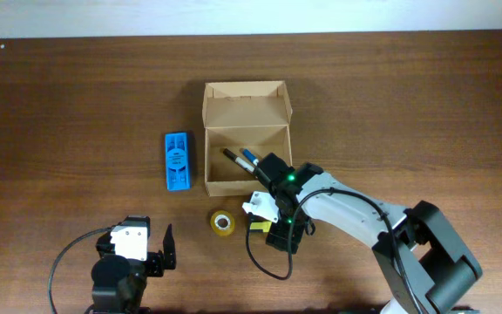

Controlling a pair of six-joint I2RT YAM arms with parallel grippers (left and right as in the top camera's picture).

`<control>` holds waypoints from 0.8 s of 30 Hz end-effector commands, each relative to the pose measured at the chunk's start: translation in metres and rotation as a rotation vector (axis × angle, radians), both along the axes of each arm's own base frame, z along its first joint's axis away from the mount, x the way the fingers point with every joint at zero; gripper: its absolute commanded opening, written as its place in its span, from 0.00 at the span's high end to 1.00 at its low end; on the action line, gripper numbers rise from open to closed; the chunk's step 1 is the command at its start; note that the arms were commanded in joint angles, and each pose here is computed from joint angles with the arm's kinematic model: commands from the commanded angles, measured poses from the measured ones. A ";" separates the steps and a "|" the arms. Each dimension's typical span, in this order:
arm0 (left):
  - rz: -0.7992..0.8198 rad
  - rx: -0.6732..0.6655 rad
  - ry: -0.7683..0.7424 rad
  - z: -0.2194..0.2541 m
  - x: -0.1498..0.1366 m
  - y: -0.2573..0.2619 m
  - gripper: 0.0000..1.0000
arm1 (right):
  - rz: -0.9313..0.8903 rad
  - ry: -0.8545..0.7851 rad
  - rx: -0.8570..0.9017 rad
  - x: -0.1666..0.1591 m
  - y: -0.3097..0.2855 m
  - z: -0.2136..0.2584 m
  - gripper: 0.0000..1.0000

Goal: Pack container
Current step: 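Reach the right gripper down to the yellow highlighter and grasp it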

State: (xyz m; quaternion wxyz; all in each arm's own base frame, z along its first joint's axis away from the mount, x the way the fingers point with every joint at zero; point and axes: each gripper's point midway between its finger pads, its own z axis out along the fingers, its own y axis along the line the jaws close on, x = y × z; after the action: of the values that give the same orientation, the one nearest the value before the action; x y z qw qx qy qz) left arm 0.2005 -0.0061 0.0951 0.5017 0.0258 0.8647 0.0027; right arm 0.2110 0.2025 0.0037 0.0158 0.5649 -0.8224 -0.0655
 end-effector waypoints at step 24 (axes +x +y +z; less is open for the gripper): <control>0.002 0.019 -0.002 -0.001 0.000 0.002 0.00 | 0.129 -0.027 -0.111 -0.016 0.026 -0.023 0.91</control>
State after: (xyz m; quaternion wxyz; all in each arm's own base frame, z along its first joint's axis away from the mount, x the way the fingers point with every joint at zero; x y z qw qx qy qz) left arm 0.2006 -0.0061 0.0952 0.5019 0.0258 0.8646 0.0027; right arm 0.2115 0.2306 -0.0044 -0.0044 0.6158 -0.7879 -0.0029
